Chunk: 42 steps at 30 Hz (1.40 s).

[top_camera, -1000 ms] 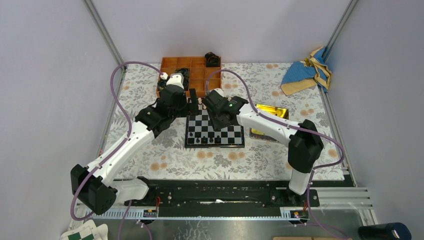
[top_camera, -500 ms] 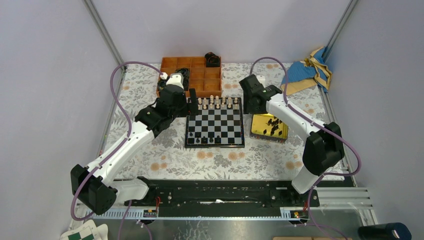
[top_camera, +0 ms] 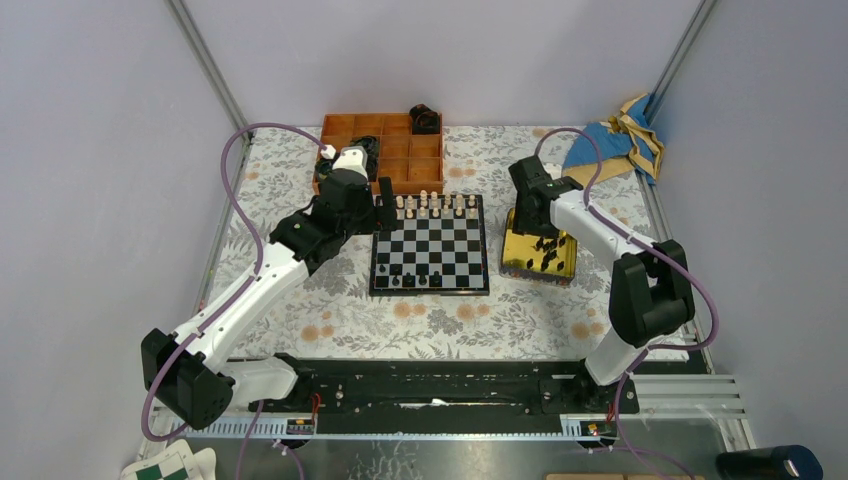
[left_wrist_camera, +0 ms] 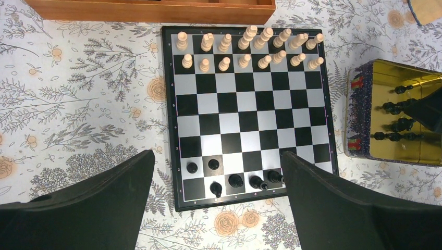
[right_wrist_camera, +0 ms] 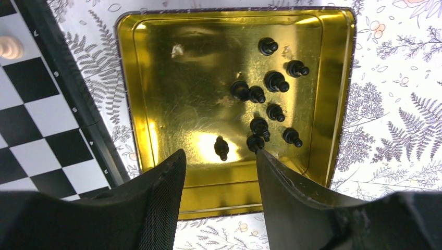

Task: Set up the chess pieces on the board
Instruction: Pick up the chess piece from the storage box.

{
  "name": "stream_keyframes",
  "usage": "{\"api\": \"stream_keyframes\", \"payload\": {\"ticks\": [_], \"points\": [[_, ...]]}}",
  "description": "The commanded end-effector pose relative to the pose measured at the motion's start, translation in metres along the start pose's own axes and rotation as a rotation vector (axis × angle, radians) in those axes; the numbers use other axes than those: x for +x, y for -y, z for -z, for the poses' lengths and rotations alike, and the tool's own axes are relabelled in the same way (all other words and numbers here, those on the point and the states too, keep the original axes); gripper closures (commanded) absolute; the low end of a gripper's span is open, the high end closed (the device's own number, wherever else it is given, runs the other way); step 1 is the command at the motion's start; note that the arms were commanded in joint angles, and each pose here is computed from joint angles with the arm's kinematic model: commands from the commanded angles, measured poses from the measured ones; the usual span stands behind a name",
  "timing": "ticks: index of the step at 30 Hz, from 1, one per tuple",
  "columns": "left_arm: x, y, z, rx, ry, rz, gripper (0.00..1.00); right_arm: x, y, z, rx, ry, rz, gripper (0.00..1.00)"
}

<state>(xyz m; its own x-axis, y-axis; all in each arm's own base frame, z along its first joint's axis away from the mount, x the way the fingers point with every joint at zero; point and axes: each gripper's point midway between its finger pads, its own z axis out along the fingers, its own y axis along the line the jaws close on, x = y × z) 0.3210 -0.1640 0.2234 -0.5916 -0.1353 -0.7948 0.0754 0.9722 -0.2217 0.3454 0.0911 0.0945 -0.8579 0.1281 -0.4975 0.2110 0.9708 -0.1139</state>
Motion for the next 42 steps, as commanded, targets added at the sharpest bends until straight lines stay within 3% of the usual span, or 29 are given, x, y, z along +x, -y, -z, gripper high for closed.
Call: {"api": "stream_keyframes", "payload": {"ticks": [1, 16, 42], "points": [[-0.013, 0.002, 0.002, 0.012, 0.033, -0.012, 0.01, -0.013, 0.004, -0.003, -0.017, 0.036, -0.064, 0.42], [-0.011, 0.0, 0.002, 0.011, 0.029, -0.015, 0.01, -0.011, 0.018, -0.039, 0.012, -0.015, -0.109, 0.46], [-0.007, -0.004, -0.001, 0.003, 0.019, -0.015, 0.01, -0.012, 0.014, -0.062, -0.004, -0.061, -0.135, 0.59]]}}
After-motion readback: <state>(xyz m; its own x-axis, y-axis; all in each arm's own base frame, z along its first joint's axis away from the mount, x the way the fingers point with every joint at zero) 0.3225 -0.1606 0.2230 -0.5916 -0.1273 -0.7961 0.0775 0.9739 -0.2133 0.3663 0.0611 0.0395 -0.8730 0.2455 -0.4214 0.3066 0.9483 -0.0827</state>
